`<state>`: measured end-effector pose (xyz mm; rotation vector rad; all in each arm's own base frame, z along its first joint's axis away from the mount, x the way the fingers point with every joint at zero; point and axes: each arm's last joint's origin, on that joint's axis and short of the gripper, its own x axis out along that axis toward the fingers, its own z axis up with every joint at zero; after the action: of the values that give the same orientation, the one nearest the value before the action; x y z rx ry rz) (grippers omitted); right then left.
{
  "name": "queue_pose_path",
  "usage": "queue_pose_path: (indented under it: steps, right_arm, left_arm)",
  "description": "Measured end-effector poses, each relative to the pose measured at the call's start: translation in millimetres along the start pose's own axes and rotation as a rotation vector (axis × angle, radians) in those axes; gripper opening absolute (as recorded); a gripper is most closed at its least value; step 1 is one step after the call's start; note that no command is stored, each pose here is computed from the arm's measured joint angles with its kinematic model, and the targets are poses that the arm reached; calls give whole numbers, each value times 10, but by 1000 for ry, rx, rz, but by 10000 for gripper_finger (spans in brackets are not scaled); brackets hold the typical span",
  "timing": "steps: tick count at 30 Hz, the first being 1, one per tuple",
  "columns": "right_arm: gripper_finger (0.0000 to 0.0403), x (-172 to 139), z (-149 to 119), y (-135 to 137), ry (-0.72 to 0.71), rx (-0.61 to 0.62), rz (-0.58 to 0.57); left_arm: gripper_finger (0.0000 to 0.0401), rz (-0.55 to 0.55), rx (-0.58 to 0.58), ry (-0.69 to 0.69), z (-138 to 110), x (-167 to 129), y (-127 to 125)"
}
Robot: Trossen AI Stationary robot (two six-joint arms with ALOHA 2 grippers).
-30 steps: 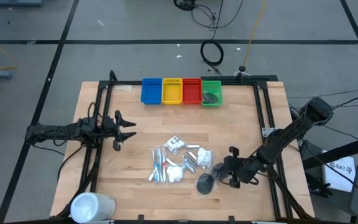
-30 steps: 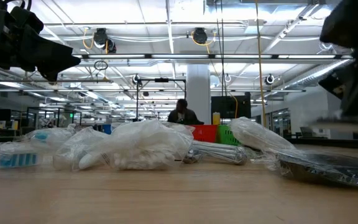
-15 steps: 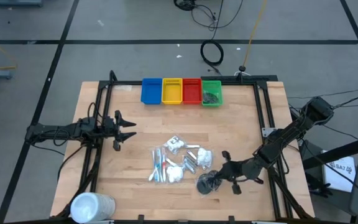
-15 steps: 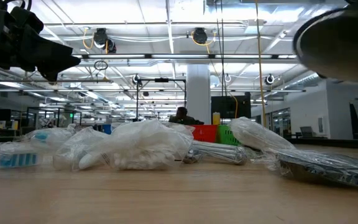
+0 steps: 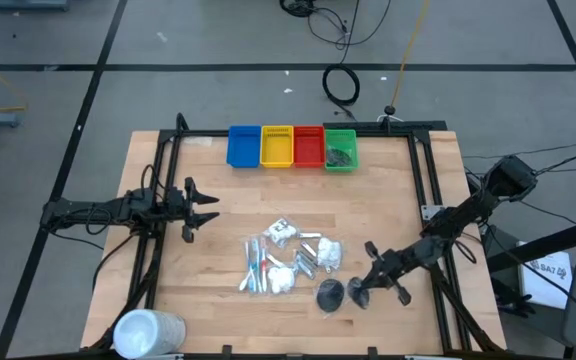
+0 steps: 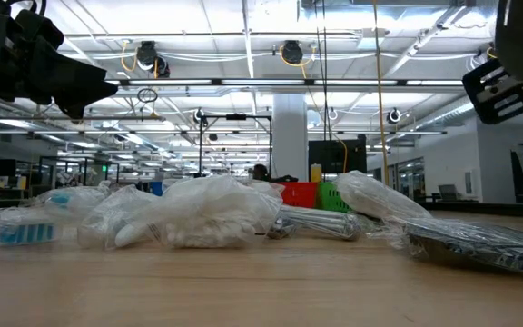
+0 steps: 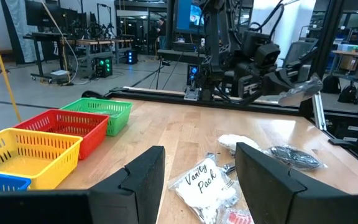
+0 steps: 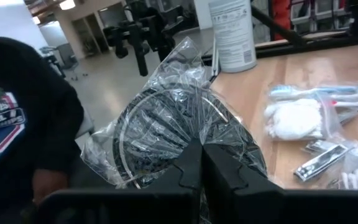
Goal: Pick & Place Travel size toiletries
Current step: Put the hairbrush into the green bin
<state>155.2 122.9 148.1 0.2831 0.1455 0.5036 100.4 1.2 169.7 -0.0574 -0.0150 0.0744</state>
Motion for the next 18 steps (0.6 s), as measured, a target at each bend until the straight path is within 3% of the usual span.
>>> queue_pose_path:
  steps: [8,18]
  right_arm:
    - [0,0,17,-76,-12,-60,-43]
    - [0,8,115,-412,-49,-82,-218]
  left_arm:
    - [191,0,0,0,1,0,0]
    - [191,0,0,-1,1,0,0]
